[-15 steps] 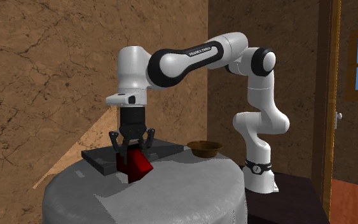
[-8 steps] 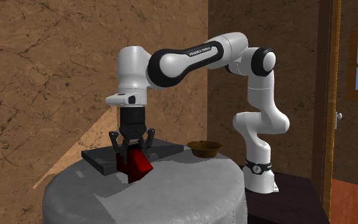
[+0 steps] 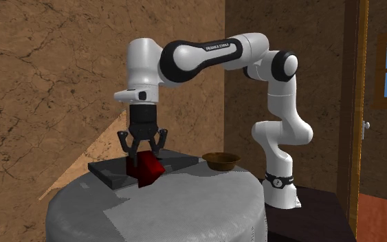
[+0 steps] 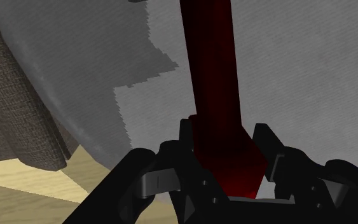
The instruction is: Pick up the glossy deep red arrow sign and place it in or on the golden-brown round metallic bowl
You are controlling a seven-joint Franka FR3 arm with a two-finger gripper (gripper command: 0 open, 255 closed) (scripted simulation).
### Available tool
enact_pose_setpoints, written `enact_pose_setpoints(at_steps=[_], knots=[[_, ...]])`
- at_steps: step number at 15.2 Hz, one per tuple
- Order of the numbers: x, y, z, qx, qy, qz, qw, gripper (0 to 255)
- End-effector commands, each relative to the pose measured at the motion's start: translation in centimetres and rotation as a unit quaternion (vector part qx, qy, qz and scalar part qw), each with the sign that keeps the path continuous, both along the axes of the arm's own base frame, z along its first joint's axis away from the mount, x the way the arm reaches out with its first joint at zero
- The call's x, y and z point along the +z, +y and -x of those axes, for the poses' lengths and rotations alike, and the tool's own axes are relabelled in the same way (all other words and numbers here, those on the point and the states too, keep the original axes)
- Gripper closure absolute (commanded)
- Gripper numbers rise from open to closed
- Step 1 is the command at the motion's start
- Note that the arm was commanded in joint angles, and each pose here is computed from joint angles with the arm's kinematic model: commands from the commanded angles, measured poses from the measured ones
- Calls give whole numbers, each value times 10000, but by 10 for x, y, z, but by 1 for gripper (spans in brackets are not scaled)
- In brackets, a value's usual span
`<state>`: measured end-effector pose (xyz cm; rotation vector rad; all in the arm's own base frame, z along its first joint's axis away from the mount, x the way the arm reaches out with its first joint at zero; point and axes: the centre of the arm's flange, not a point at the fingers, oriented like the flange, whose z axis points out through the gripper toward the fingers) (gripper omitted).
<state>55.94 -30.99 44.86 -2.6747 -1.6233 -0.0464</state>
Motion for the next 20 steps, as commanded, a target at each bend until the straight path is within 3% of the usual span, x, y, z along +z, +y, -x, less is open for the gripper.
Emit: enact_pose_setpoints(at_steps=[1, 16, 20], knots=[[11, 0, 0, 0, 0, 0, 10000, 255], [90, 0, 0, 0, 0, 0, 10000, 255], [94, 14, 51, 0, 0, 0, 10000, 255]])
